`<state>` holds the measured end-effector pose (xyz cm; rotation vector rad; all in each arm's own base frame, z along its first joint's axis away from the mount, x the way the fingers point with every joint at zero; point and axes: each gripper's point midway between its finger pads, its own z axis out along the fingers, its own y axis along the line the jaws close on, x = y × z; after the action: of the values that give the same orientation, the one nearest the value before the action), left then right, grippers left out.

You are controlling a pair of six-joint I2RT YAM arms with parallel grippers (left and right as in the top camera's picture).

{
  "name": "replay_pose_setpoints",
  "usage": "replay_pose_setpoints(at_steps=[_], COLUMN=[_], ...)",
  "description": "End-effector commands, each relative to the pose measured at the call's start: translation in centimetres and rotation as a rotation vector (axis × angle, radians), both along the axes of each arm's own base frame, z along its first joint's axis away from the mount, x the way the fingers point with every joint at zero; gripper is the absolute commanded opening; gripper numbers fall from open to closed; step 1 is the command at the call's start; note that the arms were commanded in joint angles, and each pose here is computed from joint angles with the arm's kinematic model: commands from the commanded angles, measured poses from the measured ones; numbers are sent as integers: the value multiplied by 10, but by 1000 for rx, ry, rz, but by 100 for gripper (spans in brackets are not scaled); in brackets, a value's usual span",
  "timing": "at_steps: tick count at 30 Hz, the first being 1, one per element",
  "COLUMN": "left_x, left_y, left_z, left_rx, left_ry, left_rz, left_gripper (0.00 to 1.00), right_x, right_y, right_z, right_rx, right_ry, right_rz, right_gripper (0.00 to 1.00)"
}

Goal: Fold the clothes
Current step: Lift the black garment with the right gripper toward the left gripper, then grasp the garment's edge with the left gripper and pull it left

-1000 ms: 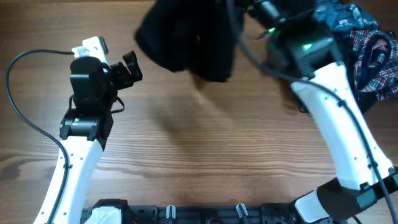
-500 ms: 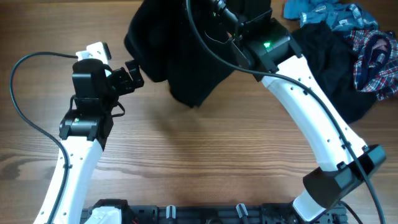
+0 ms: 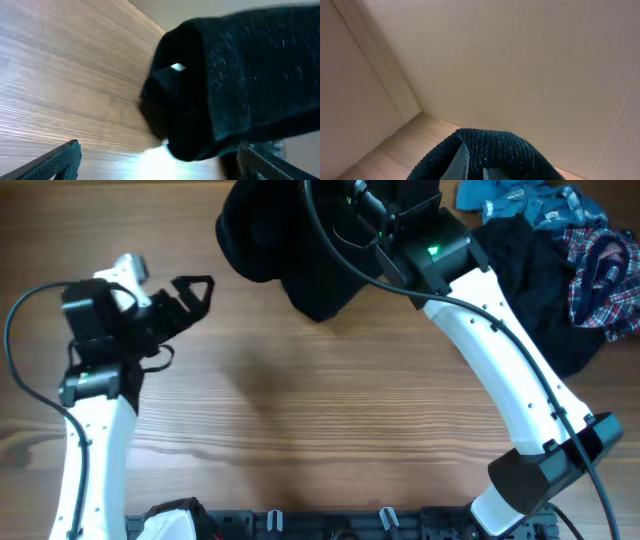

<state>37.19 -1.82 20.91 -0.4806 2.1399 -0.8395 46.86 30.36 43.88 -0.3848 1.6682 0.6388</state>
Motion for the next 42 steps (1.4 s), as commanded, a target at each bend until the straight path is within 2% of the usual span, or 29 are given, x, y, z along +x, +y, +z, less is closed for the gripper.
replay_pose_setpoints(at_steps=[1, 5, 13, 23, 30, 39, 40, 42], left_x=[2, 14, 35, 51, 54, 62, 62, 63], left_y=[-11, -17, -11, -22, -59, -59, -58, -57], left_z=[10, 9, -15, 31, 30, 42, 42, 42], left_rx=[-247, -322, -326, -305, -312, -307, -306, -305], left_ry=[-1, -64, -74, -271, -260, -313, -313, -313], left_rz=[-139, -266, -269, -323, -366, -334, -327, -323], left_gripper=[100, 100, 100, 100, 100, 100, 98, 88], right_x=[-19, -21, -23, -26, -27, -32, -32, -32], right_y=[-4, -1, 1, 3, 3, 5, 5, 5], right_z=[48, 44, 43, 44, 49, 51, 51, 51], right_rx=[79, 91, 86, 89, 96, 96, 96, 97], right_ry=[-77, -46, -40, -44, -58, -59, -59, -60], right_rz=[34, 53, 71, 91, 92, 121, 121, 121], right_gripper=[4, 4, 4, 4, 4, 4, 4, 4])
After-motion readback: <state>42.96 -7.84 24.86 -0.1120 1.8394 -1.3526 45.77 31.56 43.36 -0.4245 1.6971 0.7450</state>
